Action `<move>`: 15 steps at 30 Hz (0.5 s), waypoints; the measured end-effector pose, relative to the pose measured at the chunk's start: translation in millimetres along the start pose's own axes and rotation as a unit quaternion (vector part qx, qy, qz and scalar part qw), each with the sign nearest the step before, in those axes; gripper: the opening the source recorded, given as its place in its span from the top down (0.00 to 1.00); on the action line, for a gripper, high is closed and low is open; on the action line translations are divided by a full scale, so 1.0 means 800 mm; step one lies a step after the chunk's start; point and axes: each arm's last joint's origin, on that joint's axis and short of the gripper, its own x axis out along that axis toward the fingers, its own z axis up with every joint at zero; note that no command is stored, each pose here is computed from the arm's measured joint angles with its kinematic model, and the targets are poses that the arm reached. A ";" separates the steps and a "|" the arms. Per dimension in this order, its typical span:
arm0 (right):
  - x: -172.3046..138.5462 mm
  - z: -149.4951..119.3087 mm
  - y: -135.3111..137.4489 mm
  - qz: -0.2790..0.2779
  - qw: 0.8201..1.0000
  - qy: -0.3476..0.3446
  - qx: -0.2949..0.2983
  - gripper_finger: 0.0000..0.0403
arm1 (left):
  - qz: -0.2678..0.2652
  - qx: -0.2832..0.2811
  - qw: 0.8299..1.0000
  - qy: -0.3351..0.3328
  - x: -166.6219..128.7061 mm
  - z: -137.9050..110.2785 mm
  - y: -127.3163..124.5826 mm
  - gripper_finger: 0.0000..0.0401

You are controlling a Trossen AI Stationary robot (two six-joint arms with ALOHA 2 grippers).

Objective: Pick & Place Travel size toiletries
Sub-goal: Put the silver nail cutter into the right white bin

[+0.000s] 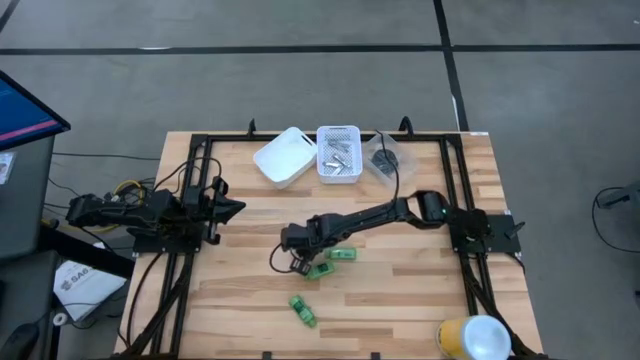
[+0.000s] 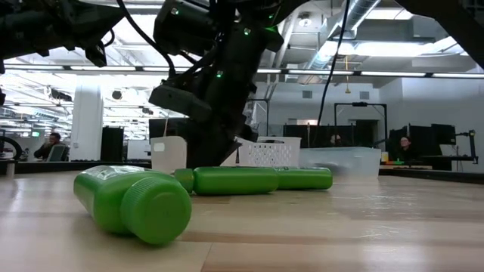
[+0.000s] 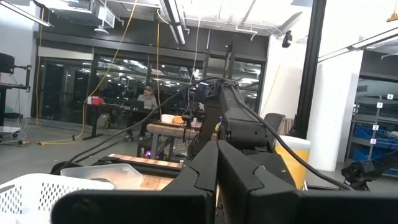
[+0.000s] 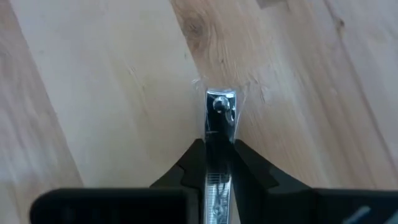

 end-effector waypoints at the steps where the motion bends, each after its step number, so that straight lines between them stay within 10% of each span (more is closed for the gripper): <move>1: 0.000 0.003 -0.002 0.007 1.000 -0.001 -0.001 0.90 | 0.000 0.000 1.000 0.000 0.000 0.000 0.000 1.00; 15: -0.088 0.071 -0.049 0.032 0.996 -0.071 -0.041 0.90 | 0.000 0.000 1.000 0.000 0.000 0.000 0.000 1.00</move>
